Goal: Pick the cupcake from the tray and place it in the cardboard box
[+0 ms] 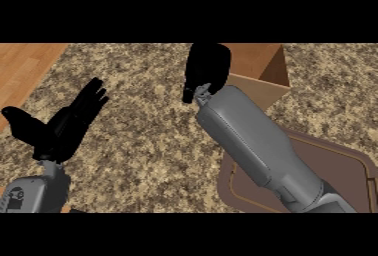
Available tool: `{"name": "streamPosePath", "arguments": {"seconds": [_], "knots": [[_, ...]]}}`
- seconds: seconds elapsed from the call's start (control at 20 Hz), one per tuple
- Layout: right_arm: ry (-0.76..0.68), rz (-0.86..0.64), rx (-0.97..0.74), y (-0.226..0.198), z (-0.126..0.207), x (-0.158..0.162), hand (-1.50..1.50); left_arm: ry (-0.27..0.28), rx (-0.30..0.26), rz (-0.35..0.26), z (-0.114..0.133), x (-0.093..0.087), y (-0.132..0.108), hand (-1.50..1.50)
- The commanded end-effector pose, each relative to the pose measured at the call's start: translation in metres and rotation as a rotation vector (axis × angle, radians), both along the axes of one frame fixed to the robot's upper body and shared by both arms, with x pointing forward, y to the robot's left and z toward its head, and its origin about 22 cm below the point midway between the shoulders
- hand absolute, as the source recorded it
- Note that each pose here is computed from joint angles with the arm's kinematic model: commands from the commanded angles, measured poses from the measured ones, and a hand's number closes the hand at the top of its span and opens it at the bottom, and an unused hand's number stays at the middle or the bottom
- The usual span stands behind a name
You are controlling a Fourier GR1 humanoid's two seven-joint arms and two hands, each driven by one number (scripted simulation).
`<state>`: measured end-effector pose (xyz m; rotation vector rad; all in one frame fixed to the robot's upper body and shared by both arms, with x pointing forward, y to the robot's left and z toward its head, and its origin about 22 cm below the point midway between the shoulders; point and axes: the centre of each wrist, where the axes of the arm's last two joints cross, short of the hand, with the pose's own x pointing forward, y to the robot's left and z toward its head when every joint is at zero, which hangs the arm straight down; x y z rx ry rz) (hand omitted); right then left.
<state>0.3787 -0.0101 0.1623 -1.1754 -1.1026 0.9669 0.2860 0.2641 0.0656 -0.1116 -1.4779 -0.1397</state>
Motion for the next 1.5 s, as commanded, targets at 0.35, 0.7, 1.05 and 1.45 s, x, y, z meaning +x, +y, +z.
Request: {"name": "streamPosePath", "arguments": {"seconds": [0.35, 0.7, 1.05, 1.45], "knots": [[-0.331, -0.203, 0.006, 0.057, 0.089, -0.003, 1.50, 0.020, -0.004, 0.054, -0.005, 0.001, 0.009, 0.00], [-0.384, -0.299, 0.008, 0.057, 0.100, 0.015, 1.50, 0.022, 0.014, 0.099, -0.016, -0.011, 0.022, 0.00], [-0.313, -0.321, -0.028, 0.055, 0.108, 0.029, 1.50, 0.031, 0.002, 0.111, -0.011, -0.009, 0.017, 0.00], [-0.351, -0.263, -0.003, 0.033, 0.062, 0.047, 1.50, 0.013, -0.002, 0.144, -0.015, -0.015, 0.036, 0.00]]}}
